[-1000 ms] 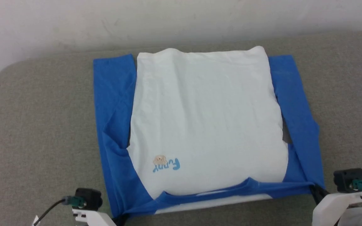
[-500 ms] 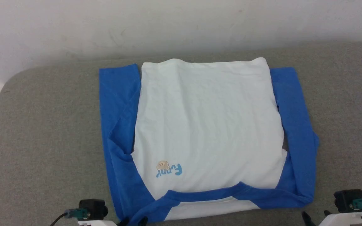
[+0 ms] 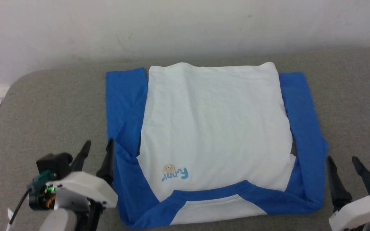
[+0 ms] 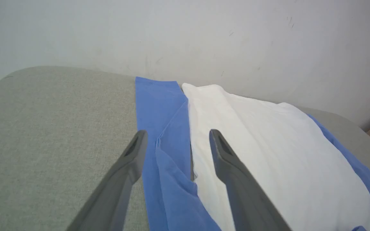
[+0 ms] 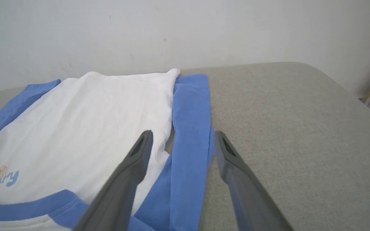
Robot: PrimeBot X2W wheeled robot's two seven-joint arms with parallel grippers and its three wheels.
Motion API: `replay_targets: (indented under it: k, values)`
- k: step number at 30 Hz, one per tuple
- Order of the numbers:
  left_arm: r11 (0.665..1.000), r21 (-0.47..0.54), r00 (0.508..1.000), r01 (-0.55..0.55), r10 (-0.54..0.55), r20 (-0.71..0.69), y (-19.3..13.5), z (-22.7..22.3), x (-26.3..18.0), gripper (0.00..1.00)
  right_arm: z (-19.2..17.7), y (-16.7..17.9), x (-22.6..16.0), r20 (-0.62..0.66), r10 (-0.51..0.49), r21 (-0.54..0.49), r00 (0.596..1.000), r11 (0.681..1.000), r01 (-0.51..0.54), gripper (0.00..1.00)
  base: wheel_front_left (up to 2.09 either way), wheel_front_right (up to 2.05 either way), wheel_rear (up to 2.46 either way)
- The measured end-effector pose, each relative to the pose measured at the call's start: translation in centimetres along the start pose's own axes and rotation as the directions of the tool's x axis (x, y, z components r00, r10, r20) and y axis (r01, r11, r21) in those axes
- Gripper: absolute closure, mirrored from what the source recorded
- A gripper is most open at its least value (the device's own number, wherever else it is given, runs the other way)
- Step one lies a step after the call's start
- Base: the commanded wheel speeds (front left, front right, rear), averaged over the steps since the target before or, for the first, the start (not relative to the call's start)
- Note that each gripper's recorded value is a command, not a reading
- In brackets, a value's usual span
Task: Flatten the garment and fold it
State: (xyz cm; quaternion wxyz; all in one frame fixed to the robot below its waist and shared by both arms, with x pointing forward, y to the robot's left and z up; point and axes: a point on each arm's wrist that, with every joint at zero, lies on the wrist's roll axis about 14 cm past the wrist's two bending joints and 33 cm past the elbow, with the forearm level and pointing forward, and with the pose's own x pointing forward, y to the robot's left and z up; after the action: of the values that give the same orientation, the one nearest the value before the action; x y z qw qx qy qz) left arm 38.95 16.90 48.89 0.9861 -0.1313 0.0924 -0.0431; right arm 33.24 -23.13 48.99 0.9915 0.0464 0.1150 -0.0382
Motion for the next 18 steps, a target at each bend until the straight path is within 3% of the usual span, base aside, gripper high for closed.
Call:
replay_targets:
  k: [4,12,18]
  values:
    - [0.996,0.087,0.998,-0.011,0.005,0.066,0.3,2.0,3.8,0.00,1.4,0.6,1.5,0.096,0.013,0.008,0.995,1.000,-0.014,0.00,0.00,0.00,0.00]
    - [0.978,0.206,1.000,-0.029,0.026,0.017,1.6,3.6,12.4,0.00,2.3,2.0,5.1,0.167,0.046,0.025,0.985,0.998,-0.051,0.00,0.00,0.00,0.00]
    - [0.973,0.211,0.993,-0.092,0.107,-0.056,3.7,3.7,18.6,0.00,1.7,2.8,7.5,0.161,0.066,0.041,0.985,0.996,-0.074,0.00,0.00,0.00,0.00]
